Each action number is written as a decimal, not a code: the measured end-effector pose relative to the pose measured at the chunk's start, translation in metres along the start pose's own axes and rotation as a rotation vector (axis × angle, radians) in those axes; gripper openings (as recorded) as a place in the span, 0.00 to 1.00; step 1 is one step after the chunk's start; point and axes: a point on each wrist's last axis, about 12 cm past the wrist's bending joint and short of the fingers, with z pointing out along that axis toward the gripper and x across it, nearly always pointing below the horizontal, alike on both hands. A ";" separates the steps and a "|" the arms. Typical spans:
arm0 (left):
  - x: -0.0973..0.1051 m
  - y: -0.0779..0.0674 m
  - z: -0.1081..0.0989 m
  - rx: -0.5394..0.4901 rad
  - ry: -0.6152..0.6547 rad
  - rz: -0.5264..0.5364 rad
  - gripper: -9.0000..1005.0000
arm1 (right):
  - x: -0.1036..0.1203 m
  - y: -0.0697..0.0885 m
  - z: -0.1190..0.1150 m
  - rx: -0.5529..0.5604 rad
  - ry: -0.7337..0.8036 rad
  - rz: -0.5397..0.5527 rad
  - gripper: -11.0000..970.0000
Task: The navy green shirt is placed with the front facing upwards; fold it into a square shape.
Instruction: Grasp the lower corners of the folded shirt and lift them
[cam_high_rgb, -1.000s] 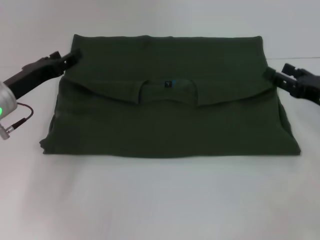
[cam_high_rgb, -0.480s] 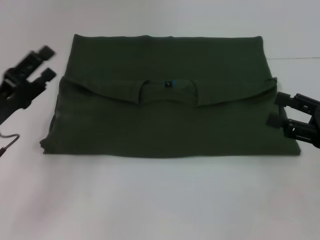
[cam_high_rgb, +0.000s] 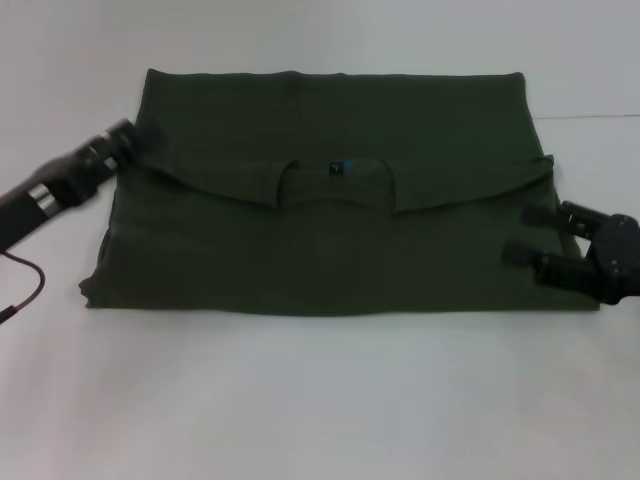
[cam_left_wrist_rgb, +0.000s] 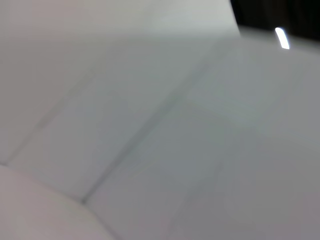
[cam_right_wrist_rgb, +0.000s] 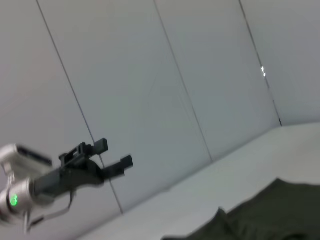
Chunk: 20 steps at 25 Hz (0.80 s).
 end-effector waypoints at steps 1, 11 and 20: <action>-0.005 -0.001 0.001 0.012 0.064 0.065 0.82 | 0.001 -0.001 0.000 0.000 0.022 -0.004 0.88; -0.025 0.023 0.009 -0.096 0.536 0.416 0.82 | 0.020 -0.018 -0.008 0.189 0.109 0.020 0.87; -0.020 0.053 0.002 -0.336 0.671 0.400 0.81 | 0.030 -0.013 0.002 0.181 0.102 0.058 0.87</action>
